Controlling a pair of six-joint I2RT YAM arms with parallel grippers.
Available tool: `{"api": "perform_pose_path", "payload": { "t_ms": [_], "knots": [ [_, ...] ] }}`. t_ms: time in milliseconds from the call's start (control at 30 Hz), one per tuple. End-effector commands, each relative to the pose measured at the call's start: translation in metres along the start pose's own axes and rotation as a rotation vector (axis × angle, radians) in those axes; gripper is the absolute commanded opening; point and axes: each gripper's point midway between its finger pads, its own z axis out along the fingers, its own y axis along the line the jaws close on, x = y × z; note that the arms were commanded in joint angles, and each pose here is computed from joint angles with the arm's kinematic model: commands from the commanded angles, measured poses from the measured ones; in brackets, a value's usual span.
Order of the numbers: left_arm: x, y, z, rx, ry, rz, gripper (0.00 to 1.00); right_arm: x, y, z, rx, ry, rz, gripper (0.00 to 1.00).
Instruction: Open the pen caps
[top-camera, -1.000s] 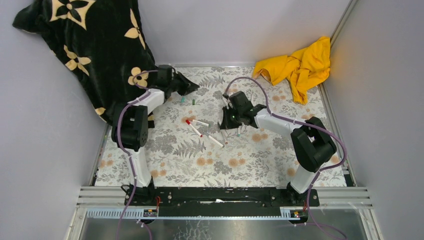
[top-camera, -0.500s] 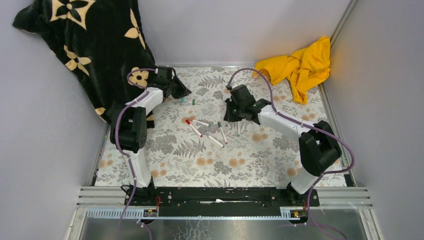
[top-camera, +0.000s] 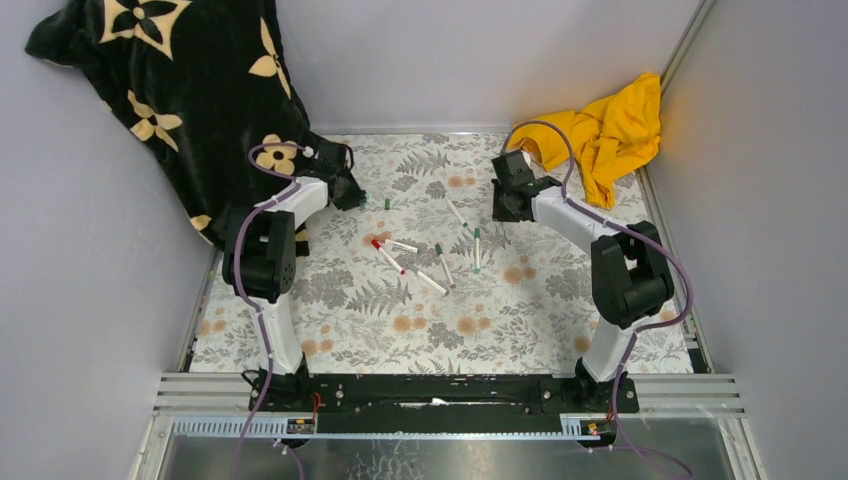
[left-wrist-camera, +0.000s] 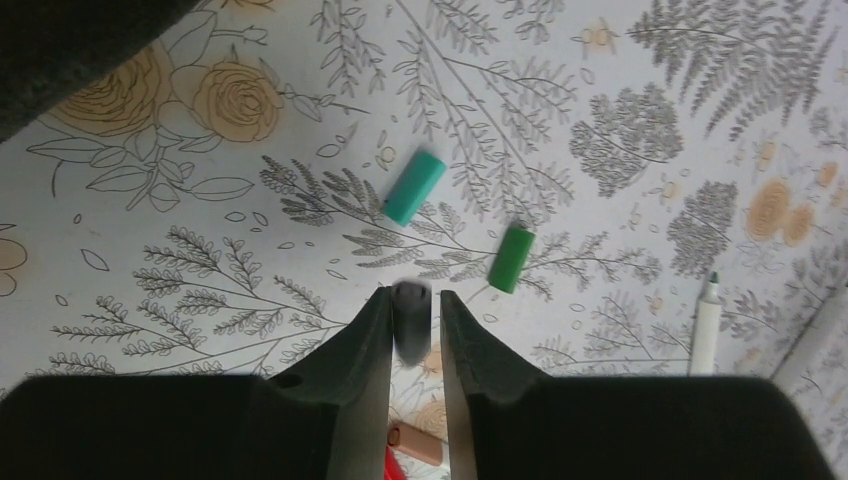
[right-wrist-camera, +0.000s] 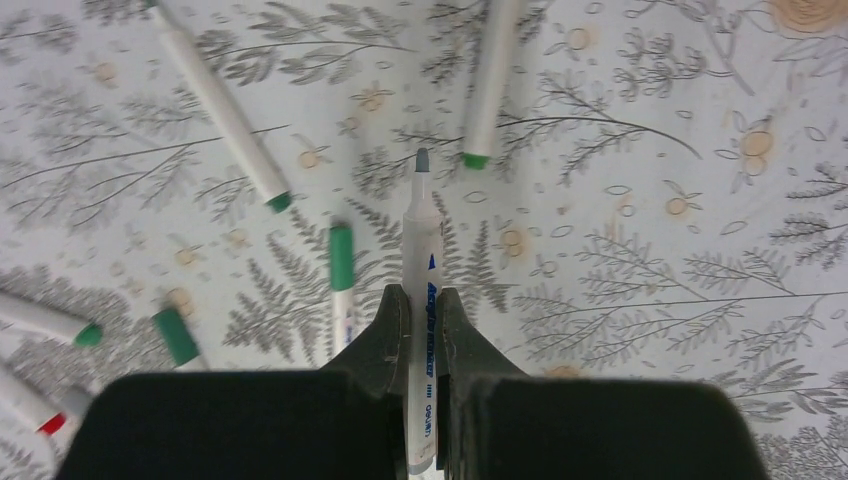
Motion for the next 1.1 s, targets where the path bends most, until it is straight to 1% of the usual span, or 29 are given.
{"api": "perform_pose_path", "payload": {
  "t_ms": [0, 67, 133, 233, 433, 533, 767, 933, 1067],
  "knots": [
    [0.010, 0.022, 0.014, -0.089, 0.009, 0.022, 0.31, -0.019, -0.020, 0.005, 0.087, -0.035, 0.008, 0.00],
    [0.013, 0.024, 0.017, -0.093, 0.017, 0.017, 0.33, -0.020, -0.028, 0.011, 0.106, -0.030, 0.014, 0.00],
    [0.012, 0.024, 0.018, -0.092, 0.015, 0.016, 0.40, -0.021, -0.036, 0.015, 0.130, -0.027, 0.022, 0.00],
    [0.010, 0.023, 0.016, -0.092, 0.008, 0.015, 0.42, -0.024, -0.047, 0.023, 0.155, -0.018, 0.031, 0.00],
    [0.001, 0.017, 0.005, -0.076, -0.033, -0.010, 0.43, -0.033, -0.063, 0.043, 0.214, -0.003, 0.026, 0.00],
    [-0.002, 0.014, -0.002, -0.059, -0.048, -0.025, 0.44, -0.036, -0.071, 0.056, 0.233, 0.002, 0.026, 0.04],
    [-0.005, 0.005, -0.013, -0.018, -0.067, -0.054, 0.44, -0.037, -0.078, 0.084, 0.227, 0.032, 0.032, 0.19],
    [-0.007, -0.003, -0.020, 0.015, -0.076, -0.065, 0.44, -0.034, -0.080, 0.092, 0.218, 0.047, 0.035, 0.26],
    [-0.009, -0.006, -0.024, 0.028, -0.085, -0.065, 0.45, -0.034, -0.080, 0.092, 0.215, 0.043, 0.038, 0.34]
  ]
}}
